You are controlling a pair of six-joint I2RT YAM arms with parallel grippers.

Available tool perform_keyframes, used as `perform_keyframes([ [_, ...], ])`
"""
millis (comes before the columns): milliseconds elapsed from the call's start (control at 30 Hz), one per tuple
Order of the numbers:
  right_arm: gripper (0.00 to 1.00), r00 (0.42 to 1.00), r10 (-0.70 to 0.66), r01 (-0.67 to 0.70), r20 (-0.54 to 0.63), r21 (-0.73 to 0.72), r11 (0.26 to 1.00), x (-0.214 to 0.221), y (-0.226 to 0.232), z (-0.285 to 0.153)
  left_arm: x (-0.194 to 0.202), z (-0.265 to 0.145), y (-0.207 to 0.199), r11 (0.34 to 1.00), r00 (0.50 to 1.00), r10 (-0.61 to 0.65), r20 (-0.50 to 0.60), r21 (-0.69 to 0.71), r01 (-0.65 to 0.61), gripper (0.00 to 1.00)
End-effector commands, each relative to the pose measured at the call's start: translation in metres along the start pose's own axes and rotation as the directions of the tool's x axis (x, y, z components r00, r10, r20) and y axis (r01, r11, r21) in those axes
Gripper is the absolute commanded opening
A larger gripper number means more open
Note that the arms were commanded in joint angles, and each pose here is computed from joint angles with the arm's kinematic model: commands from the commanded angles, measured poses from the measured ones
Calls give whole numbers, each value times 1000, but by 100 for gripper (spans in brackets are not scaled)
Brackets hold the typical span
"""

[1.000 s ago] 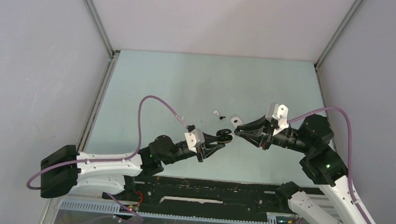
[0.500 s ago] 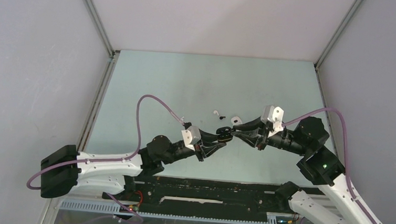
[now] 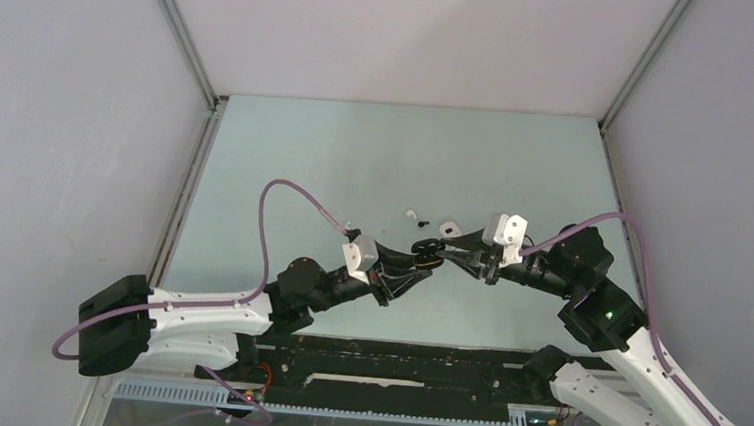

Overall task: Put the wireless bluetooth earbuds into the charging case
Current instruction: Place the earbud in the charging case.

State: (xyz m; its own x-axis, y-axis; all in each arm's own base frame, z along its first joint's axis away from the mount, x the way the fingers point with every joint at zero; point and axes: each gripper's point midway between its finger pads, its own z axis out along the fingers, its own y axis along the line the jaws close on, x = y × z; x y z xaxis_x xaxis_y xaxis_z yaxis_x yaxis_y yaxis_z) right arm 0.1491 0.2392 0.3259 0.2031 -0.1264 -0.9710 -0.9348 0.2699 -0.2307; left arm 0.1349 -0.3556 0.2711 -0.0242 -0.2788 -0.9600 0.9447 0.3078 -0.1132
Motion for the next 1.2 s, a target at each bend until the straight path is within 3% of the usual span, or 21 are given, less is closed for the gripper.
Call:
perform_keyframes([
  [0,0,996,-85,85,25,27,996,-7,-8,1,-7,2,-3,1000,1000,-7,30,8,7,0],
  [1167,0,992,-124,122,-29,-57,991,12,8,-2,-8,1,3,1000,999,-5,37,-21,6,0],
])
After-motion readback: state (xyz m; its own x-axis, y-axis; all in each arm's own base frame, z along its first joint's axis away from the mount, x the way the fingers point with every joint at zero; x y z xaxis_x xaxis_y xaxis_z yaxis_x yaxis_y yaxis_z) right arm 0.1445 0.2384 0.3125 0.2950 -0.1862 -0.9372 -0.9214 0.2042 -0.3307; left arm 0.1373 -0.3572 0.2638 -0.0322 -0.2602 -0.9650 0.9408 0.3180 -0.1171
